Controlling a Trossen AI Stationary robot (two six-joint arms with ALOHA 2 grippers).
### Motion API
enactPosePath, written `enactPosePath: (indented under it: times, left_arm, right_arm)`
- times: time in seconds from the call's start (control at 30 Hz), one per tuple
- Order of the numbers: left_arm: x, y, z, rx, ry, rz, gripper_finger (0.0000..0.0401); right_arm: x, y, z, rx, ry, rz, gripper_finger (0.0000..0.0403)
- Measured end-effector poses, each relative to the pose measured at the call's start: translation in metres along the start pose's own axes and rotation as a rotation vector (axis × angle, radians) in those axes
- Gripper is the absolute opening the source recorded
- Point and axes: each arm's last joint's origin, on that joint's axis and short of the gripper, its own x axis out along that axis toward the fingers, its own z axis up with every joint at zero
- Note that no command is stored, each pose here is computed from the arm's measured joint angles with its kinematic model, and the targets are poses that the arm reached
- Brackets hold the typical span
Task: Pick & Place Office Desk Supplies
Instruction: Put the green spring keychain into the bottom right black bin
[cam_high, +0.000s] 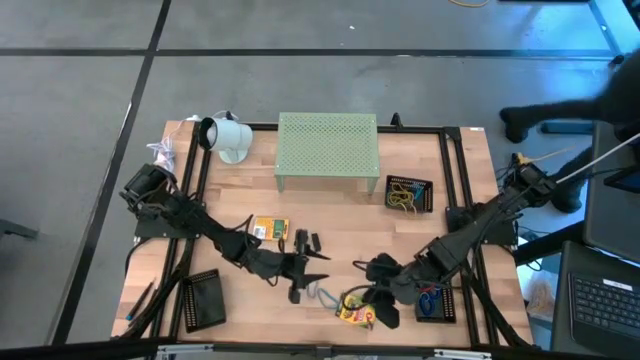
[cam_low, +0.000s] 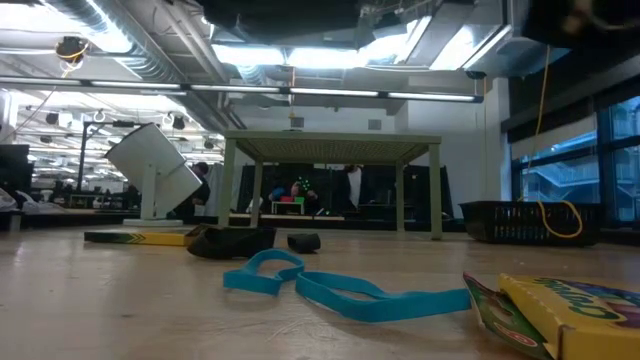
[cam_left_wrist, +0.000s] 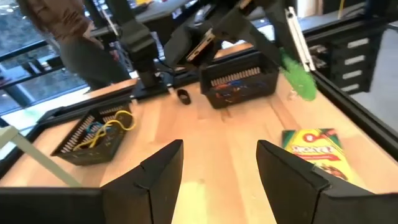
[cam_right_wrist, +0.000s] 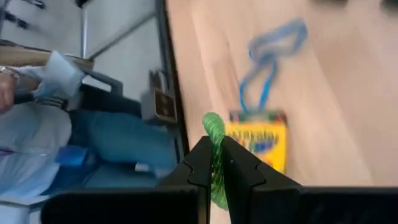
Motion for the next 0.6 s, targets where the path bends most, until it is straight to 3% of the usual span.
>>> enactPosePath:
  times: [0.2,0.43,0.6]
  left_arm:
    - [0.0,0.0,-0.001,0.001,0.007,0.001,0.0199]
    - [0.0,0.0,-0.001,0.003,0.012,-0.003,0.0199]
    - [0.0,0.0,-0.002,0.007,0.017,-0.005,0.0199]
  right_arm:
    - [-0.005,-0.007,-0.027,0.23,0.25,-0.119,0.0022]
    - [-0.024,-0.017,-0.064,0.453,0.586,-0.37,0.0022]
    - [-0.035,-0.011,-0.075,0.499,0.625,-0.394,0.0022]
